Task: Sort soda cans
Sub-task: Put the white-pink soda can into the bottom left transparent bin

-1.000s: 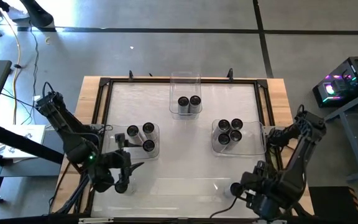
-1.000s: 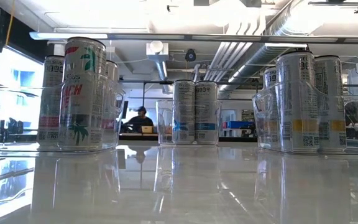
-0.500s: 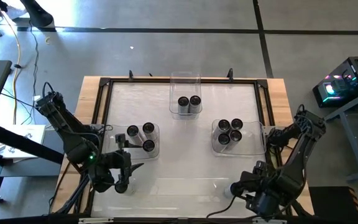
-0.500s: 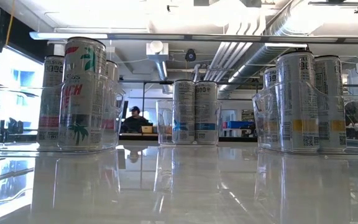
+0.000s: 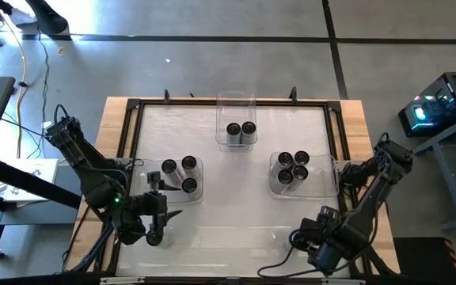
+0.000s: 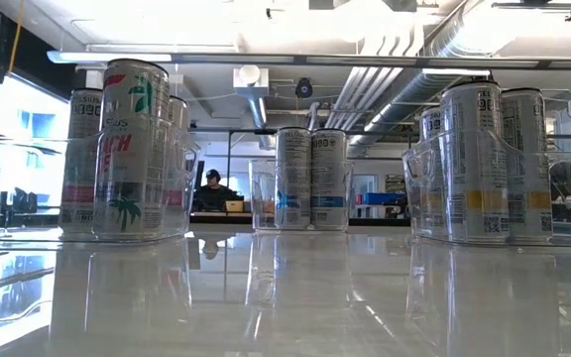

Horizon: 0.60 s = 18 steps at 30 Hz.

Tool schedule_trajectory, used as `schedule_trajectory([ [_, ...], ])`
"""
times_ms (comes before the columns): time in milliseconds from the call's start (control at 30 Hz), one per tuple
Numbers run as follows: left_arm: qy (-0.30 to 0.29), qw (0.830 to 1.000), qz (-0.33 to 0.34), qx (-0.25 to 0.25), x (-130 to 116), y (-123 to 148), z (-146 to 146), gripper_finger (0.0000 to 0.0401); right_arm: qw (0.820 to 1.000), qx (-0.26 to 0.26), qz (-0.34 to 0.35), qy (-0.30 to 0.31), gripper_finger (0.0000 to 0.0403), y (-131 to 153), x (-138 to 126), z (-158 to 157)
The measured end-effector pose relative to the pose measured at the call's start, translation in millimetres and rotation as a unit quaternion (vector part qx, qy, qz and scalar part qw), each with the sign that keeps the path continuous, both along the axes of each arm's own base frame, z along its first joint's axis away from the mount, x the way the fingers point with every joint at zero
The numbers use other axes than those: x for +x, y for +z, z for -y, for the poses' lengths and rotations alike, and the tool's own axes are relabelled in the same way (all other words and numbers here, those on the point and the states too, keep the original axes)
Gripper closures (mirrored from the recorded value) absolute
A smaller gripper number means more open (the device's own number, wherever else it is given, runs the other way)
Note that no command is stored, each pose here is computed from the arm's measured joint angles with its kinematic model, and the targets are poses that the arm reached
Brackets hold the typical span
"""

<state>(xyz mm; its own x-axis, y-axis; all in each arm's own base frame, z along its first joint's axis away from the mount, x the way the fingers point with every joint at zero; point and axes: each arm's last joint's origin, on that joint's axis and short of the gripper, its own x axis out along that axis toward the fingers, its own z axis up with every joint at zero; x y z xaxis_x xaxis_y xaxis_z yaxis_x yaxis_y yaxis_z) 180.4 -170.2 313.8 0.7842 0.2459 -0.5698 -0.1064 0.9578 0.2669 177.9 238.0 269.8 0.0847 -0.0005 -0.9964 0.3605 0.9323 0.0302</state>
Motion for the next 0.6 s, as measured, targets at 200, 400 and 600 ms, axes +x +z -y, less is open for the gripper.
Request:
schedule_trajectory([
  [200,-0.001,1.000,-0.001,0.002,0.0,0.0,0.0,0.0101,1.000,-0.009,-0.024,-0.006,0.0161,0.3,5.1,9.0],
  [400,-0.001,1.000,0.000,0.003,0.0,0.0,0.0,0.0101,0.995,-0.069,-0.069,-0.024,0.0161,32.1,11.6,36.3],
  [600,-0.001,1.000,0.000,0.004,0.1,0.1,-0.1,0.0101,0.997,-0.077,0.009,-0.006,0.0161,57.4,43.0,65.9],
])
